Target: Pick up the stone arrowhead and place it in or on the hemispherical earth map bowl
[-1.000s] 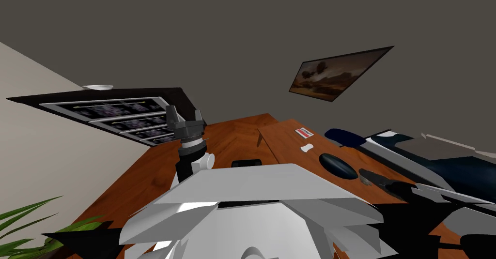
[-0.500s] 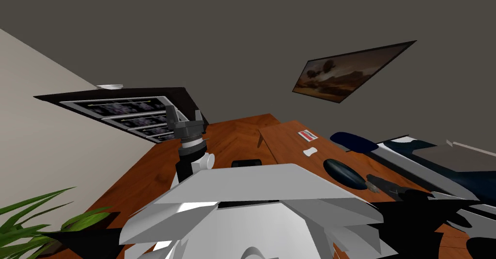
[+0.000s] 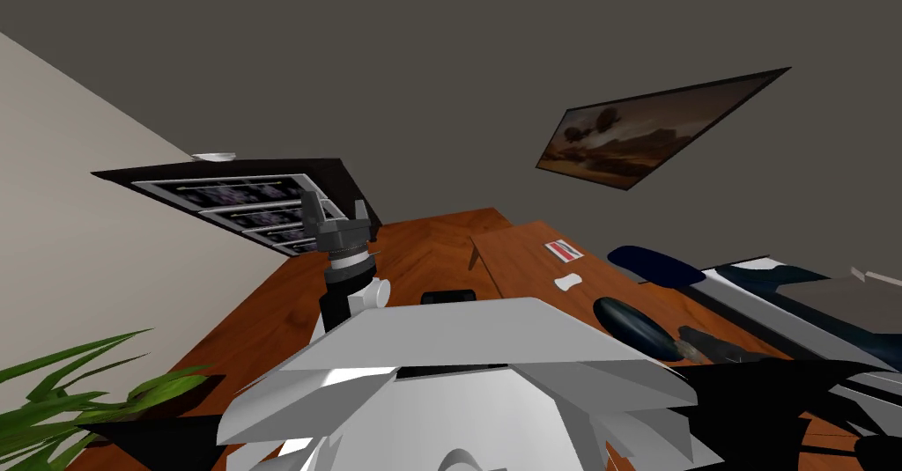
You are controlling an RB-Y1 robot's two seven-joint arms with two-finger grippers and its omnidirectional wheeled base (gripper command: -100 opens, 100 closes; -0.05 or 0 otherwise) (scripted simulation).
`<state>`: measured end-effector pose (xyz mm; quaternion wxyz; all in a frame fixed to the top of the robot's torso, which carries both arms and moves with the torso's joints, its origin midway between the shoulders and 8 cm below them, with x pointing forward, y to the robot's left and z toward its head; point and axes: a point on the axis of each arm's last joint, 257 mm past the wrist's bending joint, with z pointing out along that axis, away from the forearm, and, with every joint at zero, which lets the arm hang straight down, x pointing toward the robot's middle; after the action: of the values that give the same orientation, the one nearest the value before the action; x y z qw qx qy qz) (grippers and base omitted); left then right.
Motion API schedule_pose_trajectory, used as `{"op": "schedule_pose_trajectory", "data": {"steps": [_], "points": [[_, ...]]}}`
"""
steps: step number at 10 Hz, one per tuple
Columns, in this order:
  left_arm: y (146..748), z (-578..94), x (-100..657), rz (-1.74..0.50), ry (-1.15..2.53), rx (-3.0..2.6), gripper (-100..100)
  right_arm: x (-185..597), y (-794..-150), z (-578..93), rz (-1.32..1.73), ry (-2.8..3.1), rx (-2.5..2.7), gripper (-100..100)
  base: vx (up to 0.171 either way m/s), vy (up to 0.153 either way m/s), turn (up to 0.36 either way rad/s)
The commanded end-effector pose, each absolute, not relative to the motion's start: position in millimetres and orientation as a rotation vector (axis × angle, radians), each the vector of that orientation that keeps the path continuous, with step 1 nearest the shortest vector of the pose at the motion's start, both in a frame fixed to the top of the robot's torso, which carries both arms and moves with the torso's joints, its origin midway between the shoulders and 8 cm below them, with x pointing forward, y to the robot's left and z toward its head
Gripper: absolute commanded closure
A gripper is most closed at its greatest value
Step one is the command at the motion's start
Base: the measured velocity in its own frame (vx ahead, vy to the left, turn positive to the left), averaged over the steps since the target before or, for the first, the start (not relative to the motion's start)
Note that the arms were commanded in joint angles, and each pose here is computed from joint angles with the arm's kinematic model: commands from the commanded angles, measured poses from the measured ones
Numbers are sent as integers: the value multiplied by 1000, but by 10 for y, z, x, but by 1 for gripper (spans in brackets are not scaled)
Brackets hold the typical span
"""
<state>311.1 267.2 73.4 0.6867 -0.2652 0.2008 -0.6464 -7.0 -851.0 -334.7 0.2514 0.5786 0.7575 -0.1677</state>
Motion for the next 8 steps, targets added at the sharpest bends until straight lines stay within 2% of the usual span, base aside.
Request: {"op": "schedule_pose_trajectory", "data": {"steps": [1,2,3,7,8], "points": [[2672,734,3111,-1447,450,-594,0,-144,-8519,-3320,-457,2047,1604,100,24,-51,84],[2672,734,3111,-1447,450,-594,0,-113,-8519,-3332,-459,2051,1592,100,8,-24,18],[2672,734,3111,-1447,450,-594,0,-114,-8522,-3324,-458,2048,1596,-100,3,-5,0],[2672,734,3111,-1447,450,-594,0,-113,-8523,-3324,-458,2048,1595,-100,0,0,0],[2672,734,3111,-1447,450,-594,0,-113,-8523,-3324,-458,2048,1595,0,0,0,0]]}}
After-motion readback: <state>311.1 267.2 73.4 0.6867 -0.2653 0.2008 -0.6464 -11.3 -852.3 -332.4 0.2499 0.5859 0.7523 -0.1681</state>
